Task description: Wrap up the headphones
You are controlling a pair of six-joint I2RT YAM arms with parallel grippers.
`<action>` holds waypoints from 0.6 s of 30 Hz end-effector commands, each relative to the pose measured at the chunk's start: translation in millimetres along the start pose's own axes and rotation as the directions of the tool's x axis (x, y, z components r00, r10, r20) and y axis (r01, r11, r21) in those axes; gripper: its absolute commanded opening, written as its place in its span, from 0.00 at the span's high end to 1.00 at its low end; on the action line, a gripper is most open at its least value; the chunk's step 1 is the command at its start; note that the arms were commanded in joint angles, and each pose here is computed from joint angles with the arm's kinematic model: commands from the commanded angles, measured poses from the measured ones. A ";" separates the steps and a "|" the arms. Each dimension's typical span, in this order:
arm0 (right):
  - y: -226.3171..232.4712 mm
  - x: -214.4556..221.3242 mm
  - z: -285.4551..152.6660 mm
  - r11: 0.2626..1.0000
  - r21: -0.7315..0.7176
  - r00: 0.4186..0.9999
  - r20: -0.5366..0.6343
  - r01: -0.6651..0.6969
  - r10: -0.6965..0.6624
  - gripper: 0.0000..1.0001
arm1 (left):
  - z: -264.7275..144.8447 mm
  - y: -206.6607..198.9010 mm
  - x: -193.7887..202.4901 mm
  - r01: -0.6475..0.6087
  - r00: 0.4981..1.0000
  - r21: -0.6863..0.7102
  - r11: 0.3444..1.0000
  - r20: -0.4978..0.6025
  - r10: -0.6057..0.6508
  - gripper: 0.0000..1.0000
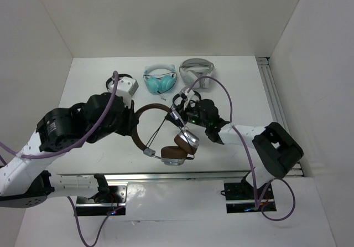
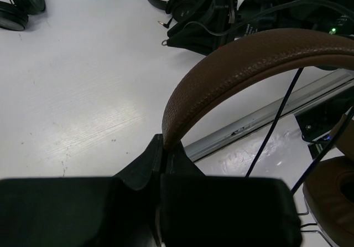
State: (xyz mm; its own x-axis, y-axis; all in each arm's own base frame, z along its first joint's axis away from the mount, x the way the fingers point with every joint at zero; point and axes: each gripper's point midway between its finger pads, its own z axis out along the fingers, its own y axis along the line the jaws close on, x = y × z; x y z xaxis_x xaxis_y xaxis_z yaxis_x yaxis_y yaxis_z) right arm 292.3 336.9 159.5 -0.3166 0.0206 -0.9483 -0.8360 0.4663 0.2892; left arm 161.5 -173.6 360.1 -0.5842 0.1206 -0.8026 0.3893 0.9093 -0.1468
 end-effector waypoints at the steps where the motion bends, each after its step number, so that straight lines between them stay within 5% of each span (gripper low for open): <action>1: 3.9 -23.2 3.0 0.999 -0.028 0.994 0.105 0.019 -0.016 0.73 | -9.0 -10.9 -22.1 0.088 0.993 0.049 0.995 0.070 -0.091 1.00; 10: -6.2 -36.7 9.4 0.999 0.022 0.989 0.144 0.032 -0.035 0.68 | -9.1 -18.3 -22.0 0.106 0.992 0.077 0.991 0.053 -0.110 1.00; 13: -10.2 -32.8 11.7 0.999 0.033 0.989 0.141 0.028 -0.032 0.76 | -9.2 -21.7 -23.5 0.107 0.993 0.088 0.990 0.048 -0.111 1.00; 14: -6.5 -39.0 12.8 0.999 0.015 0.987 0.156 0.038 -0.040 0.88 | -11.9 -22.4 -26.6 0.120 0.990 0.095 0.988 0.056 -0.126 1.00; 18: -5.6 -25.3 15.6 1.000 0.005 0.989 0.145 0.017 -0.018 0.97 | -18.2 -14.5 -34.6 0.169 0.980 0.070 0.983 0.095 -0.175 1.00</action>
State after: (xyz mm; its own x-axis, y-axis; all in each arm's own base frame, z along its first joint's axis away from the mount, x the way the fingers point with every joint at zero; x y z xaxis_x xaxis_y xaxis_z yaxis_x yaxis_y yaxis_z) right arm 304.3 342.0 161.4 -0.2964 0.0796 -0.9518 -0.8253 0.4801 0.2972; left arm 160.1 -180.7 366.6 -0.6097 0.0847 -0.7881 0.3727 0.9081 -0.1907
